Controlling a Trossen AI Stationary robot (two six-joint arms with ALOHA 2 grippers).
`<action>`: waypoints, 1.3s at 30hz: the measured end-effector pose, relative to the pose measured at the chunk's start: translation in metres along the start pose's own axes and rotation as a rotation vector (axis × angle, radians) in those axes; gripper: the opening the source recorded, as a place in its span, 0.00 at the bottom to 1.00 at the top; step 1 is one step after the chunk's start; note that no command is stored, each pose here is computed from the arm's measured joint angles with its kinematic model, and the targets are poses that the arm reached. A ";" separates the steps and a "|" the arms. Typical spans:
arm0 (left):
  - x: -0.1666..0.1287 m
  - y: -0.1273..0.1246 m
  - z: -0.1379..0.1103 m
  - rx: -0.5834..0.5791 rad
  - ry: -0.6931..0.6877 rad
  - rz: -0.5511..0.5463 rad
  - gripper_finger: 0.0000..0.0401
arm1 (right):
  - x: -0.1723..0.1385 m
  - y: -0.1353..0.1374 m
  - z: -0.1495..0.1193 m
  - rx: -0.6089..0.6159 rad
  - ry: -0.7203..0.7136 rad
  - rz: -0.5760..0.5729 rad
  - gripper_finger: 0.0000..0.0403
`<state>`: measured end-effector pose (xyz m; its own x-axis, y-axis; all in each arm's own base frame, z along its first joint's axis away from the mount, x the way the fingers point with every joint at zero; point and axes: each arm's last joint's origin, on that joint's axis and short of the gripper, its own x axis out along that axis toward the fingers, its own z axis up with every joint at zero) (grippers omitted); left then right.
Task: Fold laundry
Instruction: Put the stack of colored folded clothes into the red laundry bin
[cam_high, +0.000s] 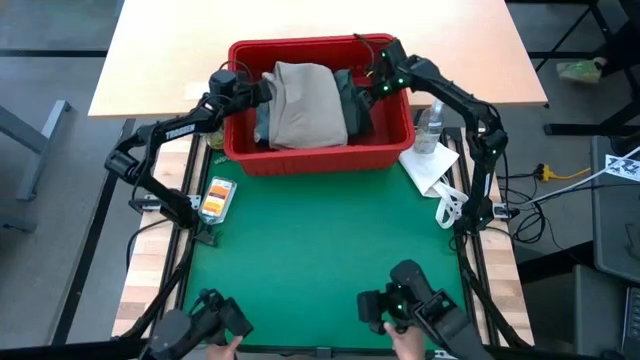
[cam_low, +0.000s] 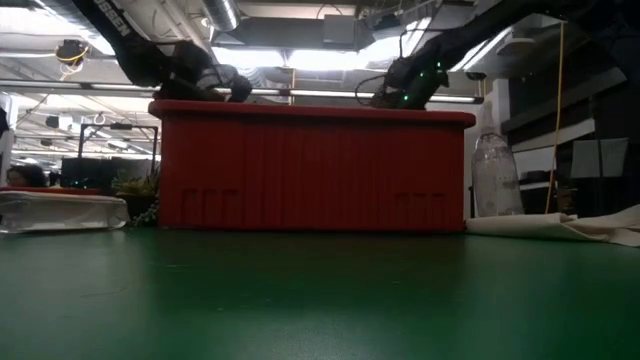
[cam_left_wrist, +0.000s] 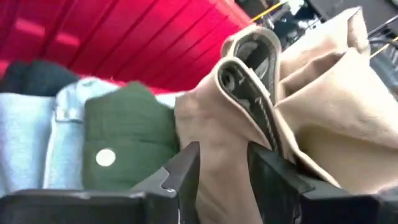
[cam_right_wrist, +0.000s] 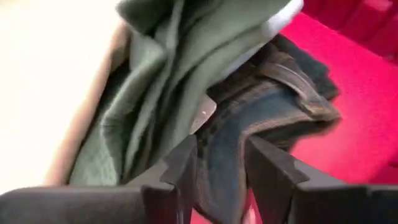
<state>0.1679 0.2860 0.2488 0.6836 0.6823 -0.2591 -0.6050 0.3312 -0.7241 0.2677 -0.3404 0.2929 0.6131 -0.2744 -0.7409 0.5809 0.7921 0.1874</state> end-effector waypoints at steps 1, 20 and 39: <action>-0.002 -0.002 0.002 0.004 -0.015 -0.001 0.32 | -0.004 0.001 0.002 -0.017 0.011 -0.014 0.33; -0.048 -0.048 0.040 0.105 -0.380 -0.157 0.31 | -0.070 0.045 0.058 -0.310 -0.147 -0.151 0.33; 0.011 -0.055 -0.029 0.533 -0.227 -0.037 0.31 | 0.017 0.067 0.033 -0.548 -0.268 -0.229 0.33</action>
<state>0.2210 0.2564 0.2672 0.6388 0.7675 -0.0534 -0.7447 0.5995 -0.2932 0.3348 -0.3098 0.3138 0.6600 -0.5394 -0.5228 0.3991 0.8414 -0.3643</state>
